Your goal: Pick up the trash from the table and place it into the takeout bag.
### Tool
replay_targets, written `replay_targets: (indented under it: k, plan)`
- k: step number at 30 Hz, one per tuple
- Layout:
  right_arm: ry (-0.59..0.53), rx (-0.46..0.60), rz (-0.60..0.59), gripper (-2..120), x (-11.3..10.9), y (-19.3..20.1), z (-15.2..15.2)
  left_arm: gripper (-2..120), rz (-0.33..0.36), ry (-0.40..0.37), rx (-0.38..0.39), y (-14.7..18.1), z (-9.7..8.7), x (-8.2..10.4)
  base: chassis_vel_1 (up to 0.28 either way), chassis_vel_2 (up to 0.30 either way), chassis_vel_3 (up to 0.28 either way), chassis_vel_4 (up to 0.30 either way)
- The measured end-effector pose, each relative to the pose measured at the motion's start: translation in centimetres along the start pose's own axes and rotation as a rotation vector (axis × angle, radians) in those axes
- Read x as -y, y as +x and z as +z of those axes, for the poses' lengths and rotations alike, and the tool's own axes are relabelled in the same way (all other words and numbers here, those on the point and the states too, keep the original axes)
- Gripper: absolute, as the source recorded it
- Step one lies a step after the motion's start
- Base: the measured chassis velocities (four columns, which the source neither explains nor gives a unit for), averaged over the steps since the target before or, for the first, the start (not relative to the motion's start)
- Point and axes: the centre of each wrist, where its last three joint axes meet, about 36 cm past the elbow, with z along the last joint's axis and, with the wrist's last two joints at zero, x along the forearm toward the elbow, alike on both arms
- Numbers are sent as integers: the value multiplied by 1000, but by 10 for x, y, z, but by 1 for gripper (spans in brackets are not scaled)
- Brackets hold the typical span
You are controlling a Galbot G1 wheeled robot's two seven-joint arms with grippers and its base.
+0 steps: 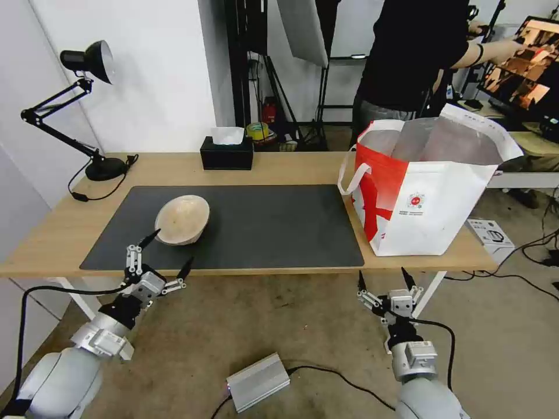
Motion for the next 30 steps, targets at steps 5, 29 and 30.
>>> replay_targets:
  k: [5, 29, 30]
  plan:
    - [-3, 1, -1, 100, -2, -1, -1, 100, 20, -13, -2, -5, 8, -6, 0, 0, 0, 0]
    - [-5, -5, 7, 100, -7, -2, 4, 100, 70, -21, -50, -37, 58, -15, 0, 0, 0, 0]
    - [-5, -6, 7, 100, -7, -2, 4, 100, 71, -24, -53, -37, 60, -16, 0, 0, 0, 0]
